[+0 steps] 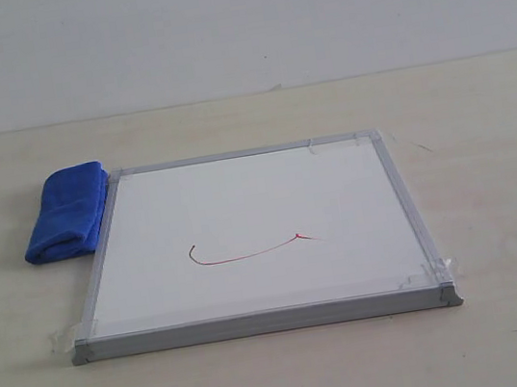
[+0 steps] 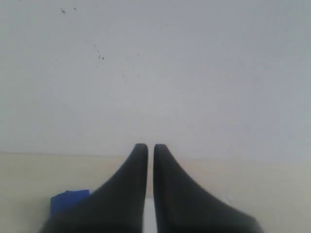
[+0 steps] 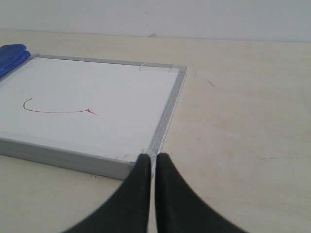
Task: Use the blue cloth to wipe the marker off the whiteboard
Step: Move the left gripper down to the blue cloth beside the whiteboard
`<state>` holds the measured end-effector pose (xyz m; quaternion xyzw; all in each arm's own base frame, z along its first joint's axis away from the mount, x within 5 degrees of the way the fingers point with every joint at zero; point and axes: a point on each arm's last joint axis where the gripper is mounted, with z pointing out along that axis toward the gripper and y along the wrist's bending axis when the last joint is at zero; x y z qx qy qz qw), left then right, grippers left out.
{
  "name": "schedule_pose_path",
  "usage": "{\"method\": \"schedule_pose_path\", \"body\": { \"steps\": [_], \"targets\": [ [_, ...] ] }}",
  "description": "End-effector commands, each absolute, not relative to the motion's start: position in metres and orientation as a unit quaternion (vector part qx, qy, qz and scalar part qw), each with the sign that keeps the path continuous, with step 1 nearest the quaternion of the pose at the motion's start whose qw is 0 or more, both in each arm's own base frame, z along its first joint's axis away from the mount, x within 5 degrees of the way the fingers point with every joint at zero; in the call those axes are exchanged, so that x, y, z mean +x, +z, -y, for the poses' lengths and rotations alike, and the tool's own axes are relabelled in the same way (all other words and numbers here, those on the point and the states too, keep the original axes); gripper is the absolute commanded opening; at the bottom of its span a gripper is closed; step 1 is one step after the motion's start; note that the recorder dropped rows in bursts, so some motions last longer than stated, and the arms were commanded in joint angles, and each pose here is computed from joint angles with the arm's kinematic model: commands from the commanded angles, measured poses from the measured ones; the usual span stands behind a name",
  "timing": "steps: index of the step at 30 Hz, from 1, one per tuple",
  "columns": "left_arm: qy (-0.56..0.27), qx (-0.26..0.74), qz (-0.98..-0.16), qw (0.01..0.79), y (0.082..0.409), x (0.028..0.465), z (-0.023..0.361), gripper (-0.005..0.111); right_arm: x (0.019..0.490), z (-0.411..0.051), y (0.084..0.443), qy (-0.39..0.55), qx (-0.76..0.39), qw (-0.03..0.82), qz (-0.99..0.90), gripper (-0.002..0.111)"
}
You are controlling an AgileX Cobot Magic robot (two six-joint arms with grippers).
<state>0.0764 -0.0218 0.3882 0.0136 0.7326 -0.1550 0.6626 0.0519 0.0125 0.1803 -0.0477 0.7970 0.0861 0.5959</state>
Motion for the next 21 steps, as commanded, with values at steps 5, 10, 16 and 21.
{"method": "schedule_pose_path", "body": {
  "steps": [5, 10, 16, 21],
  "targets": [
    [-0.121, 0.147, -0.817, 0.544, 0.402, 0.152, 0.036, 0.004, 0.052, -0.012, 0.181, 0.084, -0.048, 0.599, -0.795, 0.0],
    [-0.131, 0.207, -0.826, 0.508, 0.384, 0.19, 0.044, 0.004, 0.052, -0.012, 0.181, 0.084, -0.048, 0.599, -0.795, 0.0],
    [-0.153, 0.251, -0.801, 0.522, 0.374, 0.218, 0.053, 0.004, 0.052, -0.012, 0.181, 0.084, -0.048, 0.599, -0.795, 0.0],
    [-0.133, 0.216, -0.806, 0.535, 0.367, 0.238, 0.048, 0.028, 0.052, -0.012, 0.181, 0.084, -0.048, 0.599, -0.795, 0.0]
  ]
}}
